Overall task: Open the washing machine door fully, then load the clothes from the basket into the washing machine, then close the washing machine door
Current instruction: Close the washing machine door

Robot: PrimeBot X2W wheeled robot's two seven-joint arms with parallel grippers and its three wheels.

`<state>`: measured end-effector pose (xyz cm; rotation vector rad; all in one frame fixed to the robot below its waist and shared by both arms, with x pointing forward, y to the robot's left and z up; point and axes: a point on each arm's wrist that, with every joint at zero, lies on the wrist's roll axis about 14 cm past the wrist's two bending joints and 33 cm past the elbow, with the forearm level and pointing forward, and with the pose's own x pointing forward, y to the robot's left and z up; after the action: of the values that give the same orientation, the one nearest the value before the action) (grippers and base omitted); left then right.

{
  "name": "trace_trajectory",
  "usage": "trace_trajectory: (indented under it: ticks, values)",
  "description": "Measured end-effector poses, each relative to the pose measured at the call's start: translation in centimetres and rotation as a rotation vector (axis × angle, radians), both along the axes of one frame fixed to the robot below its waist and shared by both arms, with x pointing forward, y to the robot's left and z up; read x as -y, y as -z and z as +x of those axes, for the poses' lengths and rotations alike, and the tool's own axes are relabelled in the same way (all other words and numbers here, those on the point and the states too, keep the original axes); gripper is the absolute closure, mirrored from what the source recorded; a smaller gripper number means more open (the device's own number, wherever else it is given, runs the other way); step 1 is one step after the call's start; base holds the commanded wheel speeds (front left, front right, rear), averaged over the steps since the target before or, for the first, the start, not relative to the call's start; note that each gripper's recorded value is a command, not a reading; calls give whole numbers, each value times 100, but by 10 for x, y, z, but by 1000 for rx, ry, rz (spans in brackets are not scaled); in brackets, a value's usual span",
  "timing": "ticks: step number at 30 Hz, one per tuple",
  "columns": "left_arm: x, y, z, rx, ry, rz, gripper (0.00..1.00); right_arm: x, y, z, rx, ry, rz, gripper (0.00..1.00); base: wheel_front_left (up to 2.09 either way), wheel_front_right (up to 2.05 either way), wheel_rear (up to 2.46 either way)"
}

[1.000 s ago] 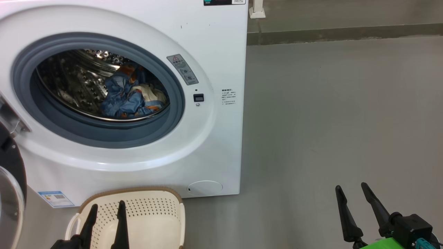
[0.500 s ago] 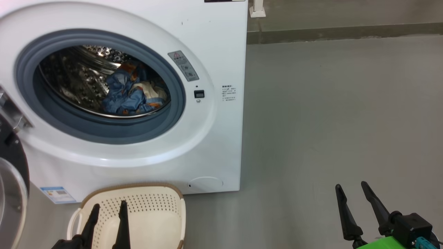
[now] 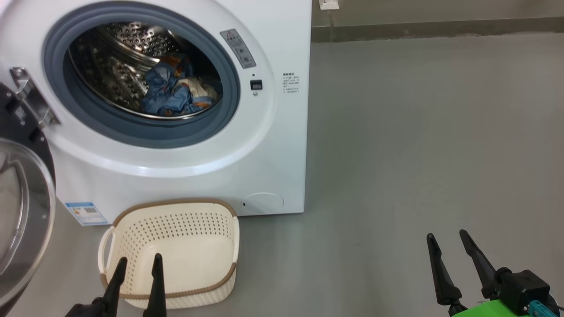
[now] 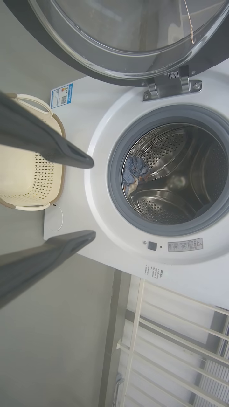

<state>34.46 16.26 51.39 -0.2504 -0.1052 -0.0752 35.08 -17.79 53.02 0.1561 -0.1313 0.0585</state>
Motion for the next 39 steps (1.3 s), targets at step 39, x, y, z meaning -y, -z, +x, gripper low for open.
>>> trace_trajectory:
  ticks: [39]
  values:
    - [-10, 1, -5, -4, -36, 12, 0, -17, 4, 5, -12, -51, 0, 0, -9, 9, 0]
